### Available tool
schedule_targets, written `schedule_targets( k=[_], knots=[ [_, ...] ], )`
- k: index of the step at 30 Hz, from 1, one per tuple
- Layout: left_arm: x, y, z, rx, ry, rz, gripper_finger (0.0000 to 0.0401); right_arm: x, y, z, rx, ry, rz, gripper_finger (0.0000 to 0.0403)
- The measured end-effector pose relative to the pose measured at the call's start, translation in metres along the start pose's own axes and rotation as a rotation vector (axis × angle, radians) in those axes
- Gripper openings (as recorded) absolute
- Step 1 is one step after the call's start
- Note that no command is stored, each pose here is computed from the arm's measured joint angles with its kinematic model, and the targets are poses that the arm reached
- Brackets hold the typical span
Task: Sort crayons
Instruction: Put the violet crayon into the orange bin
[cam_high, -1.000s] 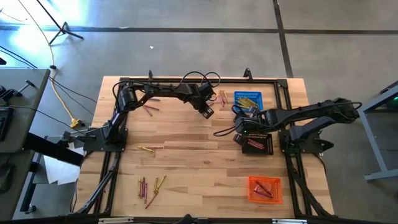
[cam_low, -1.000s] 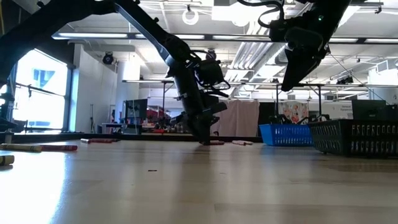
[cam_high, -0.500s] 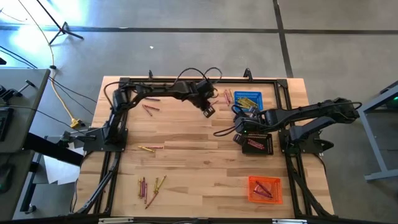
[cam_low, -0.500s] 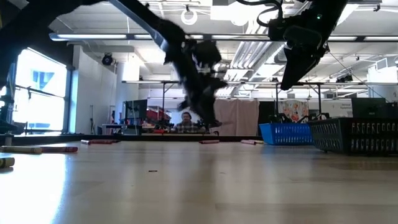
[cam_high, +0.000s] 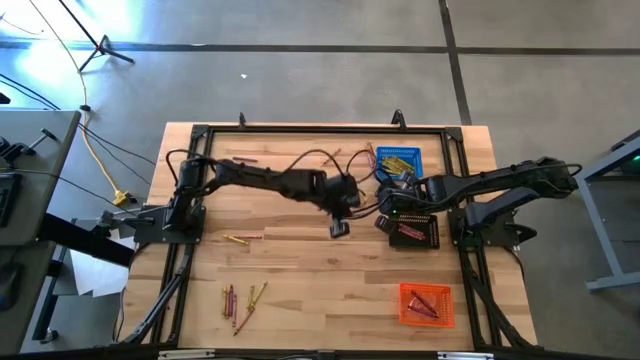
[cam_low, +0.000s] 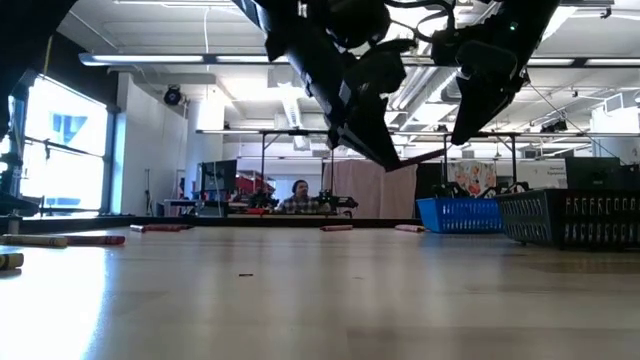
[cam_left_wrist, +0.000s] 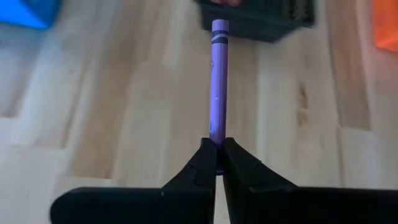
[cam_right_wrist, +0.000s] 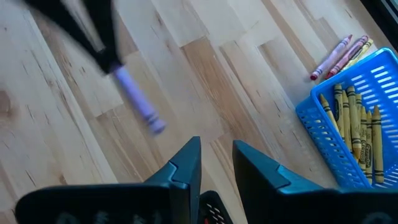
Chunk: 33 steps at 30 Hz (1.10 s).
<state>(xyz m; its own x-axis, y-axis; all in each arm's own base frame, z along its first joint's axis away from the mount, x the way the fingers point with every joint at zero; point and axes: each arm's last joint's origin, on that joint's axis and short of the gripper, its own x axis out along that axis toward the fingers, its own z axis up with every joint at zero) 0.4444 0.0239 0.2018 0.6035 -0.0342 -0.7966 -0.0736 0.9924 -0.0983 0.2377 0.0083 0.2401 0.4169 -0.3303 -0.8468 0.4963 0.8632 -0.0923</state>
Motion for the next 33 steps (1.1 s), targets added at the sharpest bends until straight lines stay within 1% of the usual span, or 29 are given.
schedule_targets(
  k=[2, 5, 9, 12, 14, 16, 18, 21, 25, 29, 31, 33],
  knots=[
    [0.001, -0.01, -0.001, 0.03, 0.002, -0.013, 0.0001, 0.0, 0.0, 0.003, 0.012, -0.023, 0.007, 0.0078],
    [0.001, -0.021, -0.002, 0.05, 0.005, -0.026, 0.0001, 0.0, 0.002, 0.006, 0.081, -0.052, 0.028, 0.0078],
    [0.001, -0.027, -0.002, 0.062, 0.004, -0.033, 0.0001, 0.0, 0.005, 0.013, 0.155, -0.122, 0.058, 0.0078],
    [0.001, -0.027, -0.002, 0.033, 0.005, -0.033, 0.0001, 0.0, 0.007, 0.018, 0.185, -0.164, 0.084, 0.0078],
    [0.001, -0.027, -0.002, 0.018, 0.007, -0.032, 0.0001, -0.001, 0.008, 0.021, 0.154, -0.198, 0.093, 0.0078],
    [0.001, -0.027, -0.003, 0.009, 0.008, -0.032, 0.0001, -0.001, 0.008, 0.022, 0.09, -0.216, 0.082, 0.0078],
    [0.001, -0.027, -0.002, 0.002, 0.007, -0.033, 0.0001, -0.001, 0.007, 0.022, 0.063, -0.224, 0.056, 0.0078],
    [0.001, -0.027, -0.003, 0.002, 0.011, -0.031, 0.0001, -0.001, 0.004, 0.019, 0.091, -0.224, -0.036, 0.0078],
    [0.001, -0.026, -0.005, 0.011, 0.036, -0.024, 0.0001, 0.0, -0.002, 0.013, 0.009, -0.186, -0.158, 0.0078],
    [0.001, -0.024, -0.007, 0.014, 0.048, 0.008, 0.0001, 0.0, -0.002, 0.012, -0.107, -0.161, -0.157, 0.0078],
    [0.001, -0.021, -0.007, 0.012, 0.049, 0.036, 0.0001, 0.0, -0.003, 0.012, -0.115, -0.164, -0.167, 0.0078],
    [0.001, -0.018, -0.006, 0.007, 0.047, 0.05, 0.0001, 0.0, -0.003, 0.012, -0.093, -0.166, -0.166, 0.0078]
  ],
)
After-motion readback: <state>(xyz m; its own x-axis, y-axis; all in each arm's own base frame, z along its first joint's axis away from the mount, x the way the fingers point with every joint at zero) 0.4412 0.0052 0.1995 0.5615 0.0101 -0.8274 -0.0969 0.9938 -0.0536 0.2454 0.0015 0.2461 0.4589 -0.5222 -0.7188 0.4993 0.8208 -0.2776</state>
